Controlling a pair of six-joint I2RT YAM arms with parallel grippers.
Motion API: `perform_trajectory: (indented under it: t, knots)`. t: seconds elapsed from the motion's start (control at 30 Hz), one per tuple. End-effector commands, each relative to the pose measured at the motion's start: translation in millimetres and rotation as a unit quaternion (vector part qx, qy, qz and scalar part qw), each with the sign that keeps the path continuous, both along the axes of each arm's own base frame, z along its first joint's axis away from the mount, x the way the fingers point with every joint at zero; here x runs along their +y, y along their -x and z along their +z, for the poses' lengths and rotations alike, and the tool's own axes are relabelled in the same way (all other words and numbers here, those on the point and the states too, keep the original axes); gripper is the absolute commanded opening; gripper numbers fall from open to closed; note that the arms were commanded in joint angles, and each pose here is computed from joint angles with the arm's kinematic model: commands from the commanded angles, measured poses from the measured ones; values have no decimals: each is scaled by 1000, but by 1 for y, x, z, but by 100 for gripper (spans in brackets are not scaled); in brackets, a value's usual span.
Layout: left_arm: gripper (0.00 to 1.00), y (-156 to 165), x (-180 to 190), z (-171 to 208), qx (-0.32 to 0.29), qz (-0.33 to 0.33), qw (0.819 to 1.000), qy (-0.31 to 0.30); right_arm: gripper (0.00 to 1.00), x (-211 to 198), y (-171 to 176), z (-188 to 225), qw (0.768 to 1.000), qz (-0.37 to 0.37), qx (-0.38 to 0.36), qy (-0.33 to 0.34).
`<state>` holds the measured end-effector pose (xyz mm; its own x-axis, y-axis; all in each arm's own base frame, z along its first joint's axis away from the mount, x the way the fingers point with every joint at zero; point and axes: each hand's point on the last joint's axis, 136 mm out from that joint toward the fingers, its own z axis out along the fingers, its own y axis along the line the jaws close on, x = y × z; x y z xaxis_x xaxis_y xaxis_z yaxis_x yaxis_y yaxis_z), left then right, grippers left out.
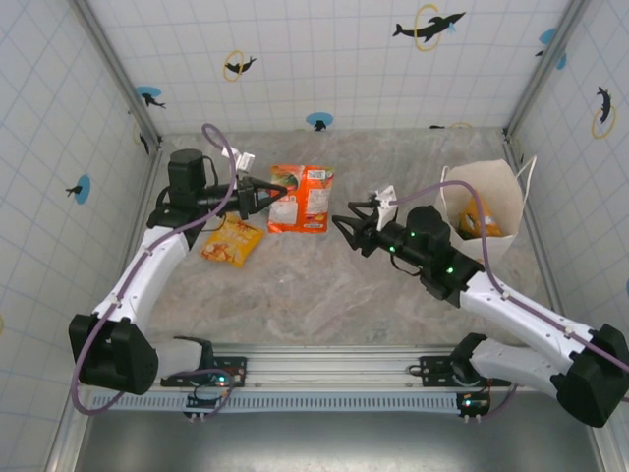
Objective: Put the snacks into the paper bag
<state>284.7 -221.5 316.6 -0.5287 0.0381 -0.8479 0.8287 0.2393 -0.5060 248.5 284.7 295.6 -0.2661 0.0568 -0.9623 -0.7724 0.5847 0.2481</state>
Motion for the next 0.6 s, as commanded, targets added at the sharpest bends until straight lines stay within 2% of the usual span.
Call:
perform_trajectory:
  t: [0.0, 0.3, 0.57]
  knots:
    - [0, 24, -10, 42, -83, -82, 992, 41, 58, -5, 9, 31, 998, 23, -35, -43]
    - [0, 49, -30, 60, -101, -151, 981, 64, 65, -5, 19, 55, 993, 82, -62, -66]
    - [0, 60, -39, 68, -119, -173, 975, 72, 60, 10, 44, 65, 975, 184, -87, -84]
